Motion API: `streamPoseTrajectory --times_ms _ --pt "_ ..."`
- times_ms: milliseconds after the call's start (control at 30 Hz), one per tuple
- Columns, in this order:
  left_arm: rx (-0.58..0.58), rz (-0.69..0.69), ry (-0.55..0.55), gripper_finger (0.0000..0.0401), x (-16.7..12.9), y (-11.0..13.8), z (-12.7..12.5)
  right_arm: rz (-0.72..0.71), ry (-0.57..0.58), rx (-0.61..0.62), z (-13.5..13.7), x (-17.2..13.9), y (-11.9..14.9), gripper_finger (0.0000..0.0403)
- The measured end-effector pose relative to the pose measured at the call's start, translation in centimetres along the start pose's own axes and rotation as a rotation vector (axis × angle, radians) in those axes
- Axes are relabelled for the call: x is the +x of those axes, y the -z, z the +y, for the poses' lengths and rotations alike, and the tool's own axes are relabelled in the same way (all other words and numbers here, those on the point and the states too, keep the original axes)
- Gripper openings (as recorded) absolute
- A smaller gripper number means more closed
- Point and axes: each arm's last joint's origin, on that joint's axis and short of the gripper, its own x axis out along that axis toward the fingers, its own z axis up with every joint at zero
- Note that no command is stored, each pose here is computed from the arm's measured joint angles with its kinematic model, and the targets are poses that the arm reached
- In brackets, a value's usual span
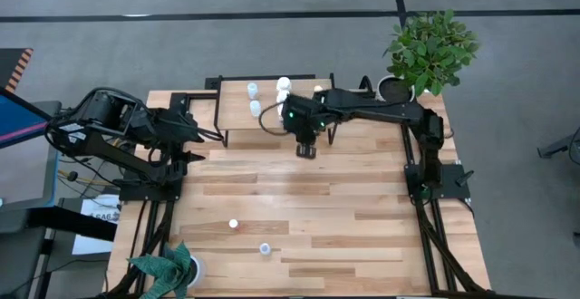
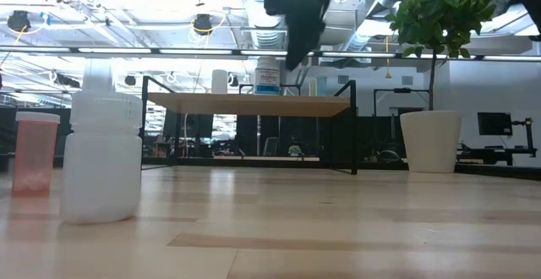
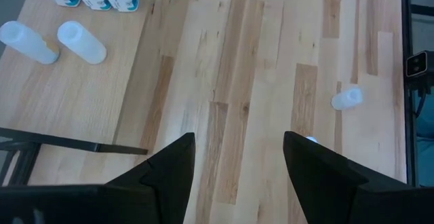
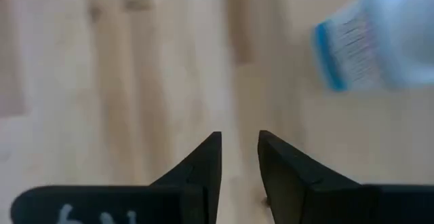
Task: Pick and place medicine bottles onto shelf by color
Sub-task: Put the white pill bottle on the shelf
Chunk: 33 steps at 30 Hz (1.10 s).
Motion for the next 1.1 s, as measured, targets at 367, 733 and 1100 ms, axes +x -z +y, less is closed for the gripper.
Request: streamPoseTrajectory --times_ms 367,733,1100 --pt "0.078 0.065 0.189 0.021 4.6 -3.7 -2.7 0.323 -0.083 -0.126 9.3 -4.5 4.7 0.0118" --pt "0.343 0.306 0.212 0.021 13.1 -5.1 -9.5 0.292 -0.104 -0.086 14.6 -5.2 12.2 0.0118" --pt "0.552 0.301 0.242 0.021 20.5 -4.8 -16.5 0.09 -0.234 0.077 18.3 -5.2 19.3 0.0118"
